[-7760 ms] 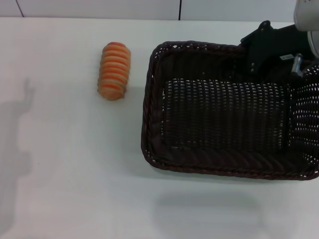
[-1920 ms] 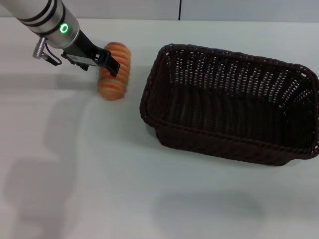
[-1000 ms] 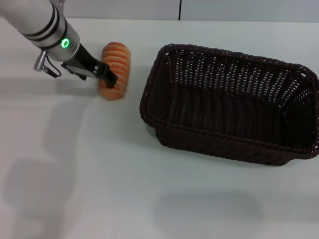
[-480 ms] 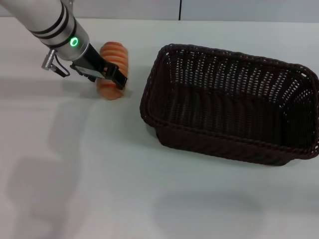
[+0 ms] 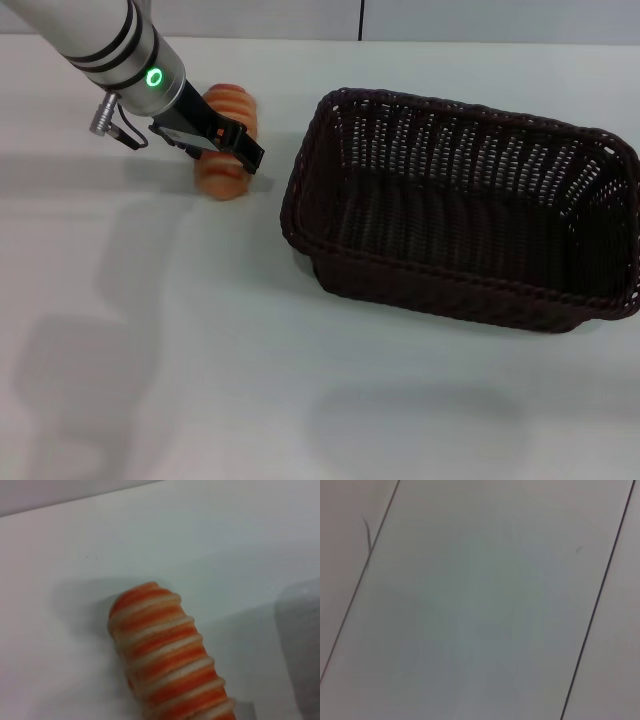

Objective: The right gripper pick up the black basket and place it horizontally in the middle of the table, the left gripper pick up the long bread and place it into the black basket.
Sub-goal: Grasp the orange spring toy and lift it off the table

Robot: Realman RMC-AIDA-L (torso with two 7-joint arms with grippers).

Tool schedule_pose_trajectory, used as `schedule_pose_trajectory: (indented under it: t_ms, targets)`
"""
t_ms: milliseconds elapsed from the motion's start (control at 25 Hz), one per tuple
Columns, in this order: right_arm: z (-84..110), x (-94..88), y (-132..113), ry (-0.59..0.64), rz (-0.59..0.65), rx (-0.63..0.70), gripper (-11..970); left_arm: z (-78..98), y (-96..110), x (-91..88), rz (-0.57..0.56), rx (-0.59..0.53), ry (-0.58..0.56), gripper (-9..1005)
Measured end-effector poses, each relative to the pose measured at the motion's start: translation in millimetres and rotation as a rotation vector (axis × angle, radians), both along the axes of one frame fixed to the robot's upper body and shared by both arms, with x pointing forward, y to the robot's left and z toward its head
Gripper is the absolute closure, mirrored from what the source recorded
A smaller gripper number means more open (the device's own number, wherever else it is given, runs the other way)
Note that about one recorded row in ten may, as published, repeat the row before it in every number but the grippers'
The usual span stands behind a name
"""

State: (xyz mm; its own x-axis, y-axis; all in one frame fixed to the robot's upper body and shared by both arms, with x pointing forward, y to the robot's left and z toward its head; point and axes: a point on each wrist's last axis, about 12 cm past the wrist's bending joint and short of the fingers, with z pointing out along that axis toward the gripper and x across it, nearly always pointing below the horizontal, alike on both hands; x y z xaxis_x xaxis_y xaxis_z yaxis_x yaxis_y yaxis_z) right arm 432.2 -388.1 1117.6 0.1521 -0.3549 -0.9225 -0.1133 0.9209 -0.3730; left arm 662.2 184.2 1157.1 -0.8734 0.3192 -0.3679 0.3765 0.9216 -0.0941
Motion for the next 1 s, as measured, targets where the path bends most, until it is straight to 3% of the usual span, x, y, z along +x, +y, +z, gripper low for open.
schedule_pose_trajectory:
  t_ms: [1000]
  targets:
    - [3.9,12.3,18,-0.011,0.077,-0.014,386,-22.1,12,-3.8,0.027,0.009,0.018,261]
